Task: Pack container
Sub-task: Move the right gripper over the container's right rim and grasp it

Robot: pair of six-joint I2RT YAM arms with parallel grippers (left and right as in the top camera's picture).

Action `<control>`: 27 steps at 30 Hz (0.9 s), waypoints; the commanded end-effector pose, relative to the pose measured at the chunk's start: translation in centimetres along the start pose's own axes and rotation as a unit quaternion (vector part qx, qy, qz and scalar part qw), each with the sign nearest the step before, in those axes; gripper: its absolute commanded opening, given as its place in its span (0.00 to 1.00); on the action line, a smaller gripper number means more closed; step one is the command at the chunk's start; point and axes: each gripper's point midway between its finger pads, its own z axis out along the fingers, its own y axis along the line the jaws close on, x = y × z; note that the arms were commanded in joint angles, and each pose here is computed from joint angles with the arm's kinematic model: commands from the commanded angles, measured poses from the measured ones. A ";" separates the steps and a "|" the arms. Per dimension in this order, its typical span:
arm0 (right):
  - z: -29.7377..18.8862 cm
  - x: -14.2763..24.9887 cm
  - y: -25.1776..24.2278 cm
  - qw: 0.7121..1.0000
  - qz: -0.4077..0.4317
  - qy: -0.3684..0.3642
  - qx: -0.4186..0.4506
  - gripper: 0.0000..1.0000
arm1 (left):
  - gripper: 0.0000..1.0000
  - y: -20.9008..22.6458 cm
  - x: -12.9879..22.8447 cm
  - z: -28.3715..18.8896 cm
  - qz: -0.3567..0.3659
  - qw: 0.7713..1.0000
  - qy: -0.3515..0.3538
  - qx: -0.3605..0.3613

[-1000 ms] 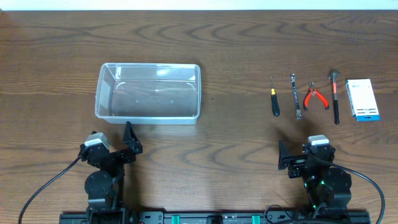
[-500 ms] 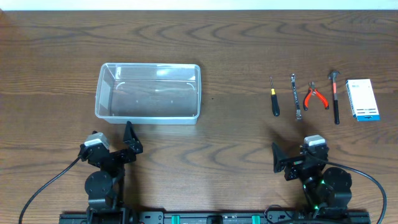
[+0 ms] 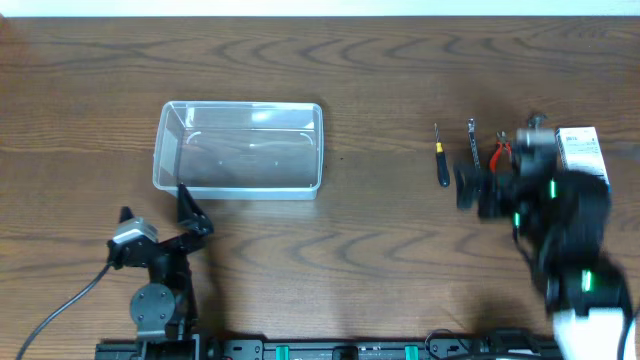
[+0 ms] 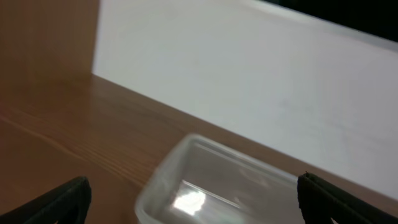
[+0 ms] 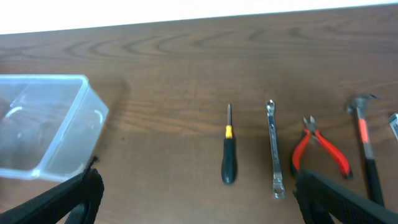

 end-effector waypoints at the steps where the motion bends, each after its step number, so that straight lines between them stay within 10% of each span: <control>1: 2.5 -3.7 1.3 0.999 0.016 0.028 -0.029 0.99 | 0.98 0.7 -4.6 -0.3 0.025 0.998 -0.029 -0.053; 11: 7.6 -10.9 6.8 0.982 0.024 0.031 -0.184 0.99 | 0.98 1.4 -10.9 3.7 0.205 0.961 0.103 -0.157; 15: 8.8 -9.7 6.5 0.992 0.033 0.047 -0.115 0.99 | 0.98 3.8 -12.1 6.0 0.209 0.946 0.132 -0.211; 27: 11.9 -3.3 13.2 0.981 -0.003 0.146 -0.131 0.99 | 0.98 14.9 -4.8 6.8 0.166 0.886 0.300 -0.311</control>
